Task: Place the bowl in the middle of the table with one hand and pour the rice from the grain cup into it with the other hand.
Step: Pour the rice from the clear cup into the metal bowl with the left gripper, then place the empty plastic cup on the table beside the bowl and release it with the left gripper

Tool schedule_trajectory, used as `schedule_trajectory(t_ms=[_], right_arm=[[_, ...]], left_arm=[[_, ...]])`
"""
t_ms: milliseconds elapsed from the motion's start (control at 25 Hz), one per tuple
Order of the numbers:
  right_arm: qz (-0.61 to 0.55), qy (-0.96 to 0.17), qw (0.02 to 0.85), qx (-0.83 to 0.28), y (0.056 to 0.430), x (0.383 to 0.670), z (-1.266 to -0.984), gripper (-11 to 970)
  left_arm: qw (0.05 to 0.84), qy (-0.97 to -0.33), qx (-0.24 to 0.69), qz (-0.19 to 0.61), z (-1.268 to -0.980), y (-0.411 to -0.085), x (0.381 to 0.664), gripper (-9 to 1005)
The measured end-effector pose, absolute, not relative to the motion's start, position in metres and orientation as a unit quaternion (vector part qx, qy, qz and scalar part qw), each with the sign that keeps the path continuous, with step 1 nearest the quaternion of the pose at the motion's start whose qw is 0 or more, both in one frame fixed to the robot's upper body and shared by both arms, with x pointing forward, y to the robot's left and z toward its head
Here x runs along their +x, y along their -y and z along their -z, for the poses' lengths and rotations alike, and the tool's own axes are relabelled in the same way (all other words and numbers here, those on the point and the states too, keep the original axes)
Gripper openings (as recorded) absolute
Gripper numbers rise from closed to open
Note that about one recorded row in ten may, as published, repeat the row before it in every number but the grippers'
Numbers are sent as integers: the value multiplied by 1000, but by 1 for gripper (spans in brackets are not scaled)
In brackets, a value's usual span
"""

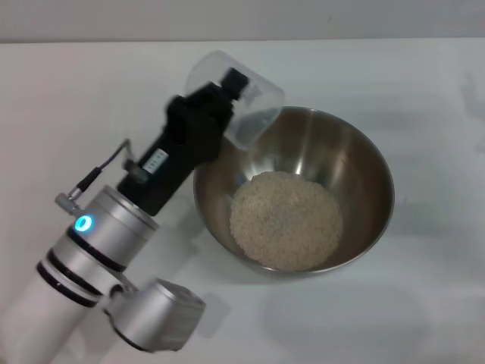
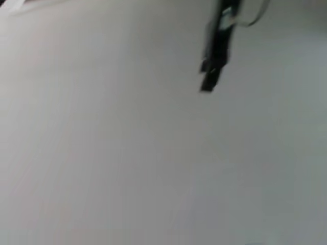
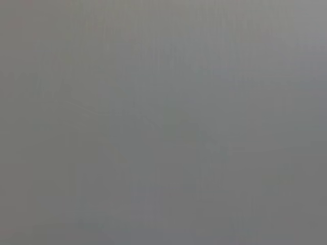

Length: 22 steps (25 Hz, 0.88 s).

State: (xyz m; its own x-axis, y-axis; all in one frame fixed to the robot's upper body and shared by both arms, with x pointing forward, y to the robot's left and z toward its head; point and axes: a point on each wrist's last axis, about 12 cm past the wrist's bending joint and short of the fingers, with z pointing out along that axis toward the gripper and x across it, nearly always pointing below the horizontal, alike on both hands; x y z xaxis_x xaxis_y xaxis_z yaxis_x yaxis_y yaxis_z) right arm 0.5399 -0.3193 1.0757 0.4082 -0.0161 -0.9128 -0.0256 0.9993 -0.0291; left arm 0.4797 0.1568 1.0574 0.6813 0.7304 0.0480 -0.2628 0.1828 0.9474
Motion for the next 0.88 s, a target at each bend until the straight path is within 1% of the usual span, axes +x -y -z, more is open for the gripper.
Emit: schedule_trajectory(t_ms=[240, 320, 360, 400, 480, 520, 560, 600, 640, 680, 720, 800, 880], right_arm=[[-3, -543, 839, -18, 320, 538, -1075, 584], [-4, -542, 840, -17, 319, 538, -1075, 584], [-4, -542, 840, -17, 319, 538, -1075, 584], [-5, -542, 840, -17, 318, 538, -1075, 584], [-6, -541, 841, -16, 318, 538, -1076, 584], [-6, -541, 841, -16, 318, 539, -1076, 584], [-6, -540, 841, -16, 318, 539, -1076, 584], [-7, -540, 842, -16, 317, 539, -1076, 584], [-7, -539, 842, -16, 317, 539, -1077, 584], [-8, -539, 842, -17, 317, 540, -1077, 584], [-8, -539, 842, -17, 316, 540, -1077, 584], [-9, -539, 842, -17, 316, 542, -1078, 584], [-10, -538, 843, -18, 315, 542, -1078, 584]], left_arm=[[783, -357, 447, -242, -1058, -177, 484, 133], [783, -357, 447, -242, -1058, -177, 484, 135], [786, -377, 431, -233, -1057, -181, 486, 136], [789, -439, 381, -201, -1055, -191, 492, 137], [785, -492, 335, -170, -1050, -202, 497, 139], [785, -492, 335, -170, -1050, -202, 497, 141], [779, -524, 308, -152, -1046, -208, 500, 142], [779, -524, 308, -152, -1046, -208, 500, 143], [771, -559, 278, -128, -1041, -215, 502, 144], [765, -578, 259, -113, -1038, -218, 504, 145], [765, -578, 259, -113, -1038, -218, 504, 146], [740, -642, 193, -50, -1025, -232, 508, 148], [724, -672, 153, -17, -1019, -238, 510, 150]])
